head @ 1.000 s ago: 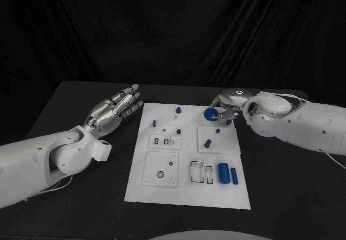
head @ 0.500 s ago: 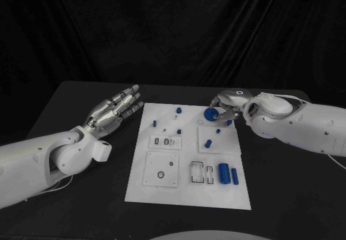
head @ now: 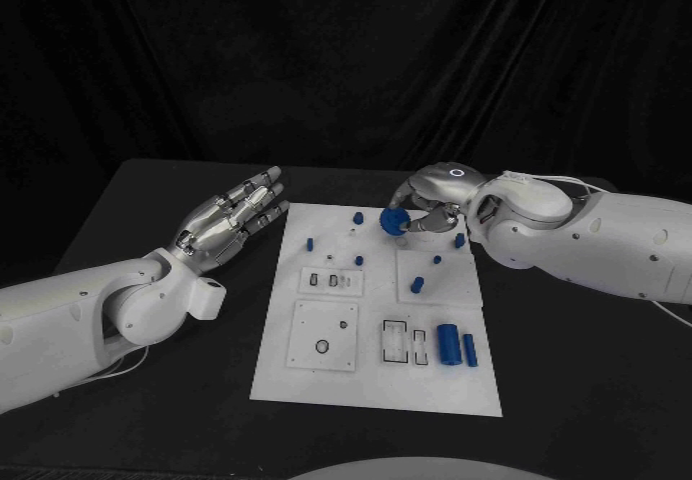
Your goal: Assemble the parts on the task board
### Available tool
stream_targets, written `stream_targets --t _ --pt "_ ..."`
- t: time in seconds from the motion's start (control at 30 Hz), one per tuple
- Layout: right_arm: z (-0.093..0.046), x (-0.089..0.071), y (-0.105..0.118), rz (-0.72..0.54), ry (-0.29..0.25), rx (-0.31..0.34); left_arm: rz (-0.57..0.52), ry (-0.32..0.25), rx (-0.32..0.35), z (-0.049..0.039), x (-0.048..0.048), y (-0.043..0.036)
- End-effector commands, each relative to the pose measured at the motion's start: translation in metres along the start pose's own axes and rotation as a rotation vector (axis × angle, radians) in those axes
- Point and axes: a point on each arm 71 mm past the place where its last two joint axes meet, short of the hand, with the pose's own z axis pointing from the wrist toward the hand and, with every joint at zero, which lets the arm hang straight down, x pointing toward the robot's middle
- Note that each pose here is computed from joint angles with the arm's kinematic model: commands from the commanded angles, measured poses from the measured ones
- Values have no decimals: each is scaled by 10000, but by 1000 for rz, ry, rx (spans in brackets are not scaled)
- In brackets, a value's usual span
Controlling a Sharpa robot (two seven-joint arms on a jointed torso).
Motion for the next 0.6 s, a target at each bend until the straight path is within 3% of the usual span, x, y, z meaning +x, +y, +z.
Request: stream_targets --t 0.03,0.37,0.6 --pt "87 -10 119 25 10 -45 -14 15 8 11 25 1" --pt "339 101 286 37 51 -86 -14 17 9 20 29 4" --pt "424 168 330 37 66 -92 -14 17 8 22 23 6"
